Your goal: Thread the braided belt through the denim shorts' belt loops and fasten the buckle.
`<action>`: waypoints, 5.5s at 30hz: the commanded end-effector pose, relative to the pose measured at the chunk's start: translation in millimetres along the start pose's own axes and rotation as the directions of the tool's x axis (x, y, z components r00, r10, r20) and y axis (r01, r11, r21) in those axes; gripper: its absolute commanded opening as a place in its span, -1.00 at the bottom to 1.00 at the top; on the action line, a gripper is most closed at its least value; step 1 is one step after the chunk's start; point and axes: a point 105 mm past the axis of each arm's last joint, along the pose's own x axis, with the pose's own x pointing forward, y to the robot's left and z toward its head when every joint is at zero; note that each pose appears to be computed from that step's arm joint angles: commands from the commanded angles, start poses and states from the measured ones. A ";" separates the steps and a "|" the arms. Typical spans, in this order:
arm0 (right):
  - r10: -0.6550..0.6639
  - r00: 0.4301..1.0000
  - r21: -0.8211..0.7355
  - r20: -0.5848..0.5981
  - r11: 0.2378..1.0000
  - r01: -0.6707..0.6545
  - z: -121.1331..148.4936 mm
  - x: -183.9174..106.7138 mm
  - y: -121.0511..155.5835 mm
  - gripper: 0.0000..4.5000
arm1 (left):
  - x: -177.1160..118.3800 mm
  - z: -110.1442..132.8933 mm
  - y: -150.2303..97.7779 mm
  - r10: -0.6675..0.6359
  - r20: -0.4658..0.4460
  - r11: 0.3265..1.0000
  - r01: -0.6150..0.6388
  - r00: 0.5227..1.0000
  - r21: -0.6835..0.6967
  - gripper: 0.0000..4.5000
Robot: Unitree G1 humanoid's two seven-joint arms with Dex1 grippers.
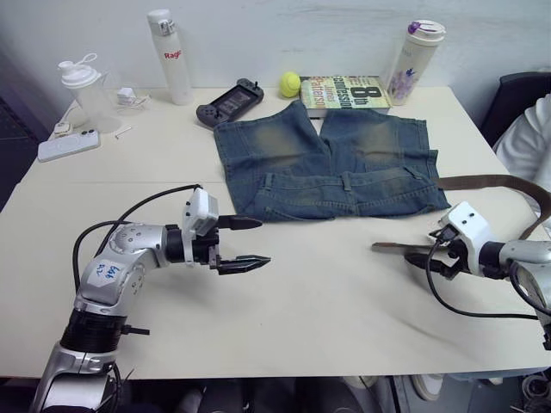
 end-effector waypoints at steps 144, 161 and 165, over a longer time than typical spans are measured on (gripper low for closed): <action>-0.477 0.510 0.659 0.716 0.220 -0.719 94.2 -28.8 92.9 -1.00 | 62.1 21.7 -6.0 -0.051 0.295 0.792 0.219 0.954 -0.570 0.62; -0.639 0.363 0.645 0.678 0.280 -0.711 63.9 -84.8 54.5 -1.00 | 174.5 -15.1 81.5 0.322 -0.261 0.724 -0.059 0.910 0.687 0.62; -0.635 0.357 0.634 0.685 0.278 -0.721 68.9 -83.3 57.8 -1.00 | 175.3 -12.8 87.9 0.354 -0.244 0.717 -0.094 0.903 0.691 0.12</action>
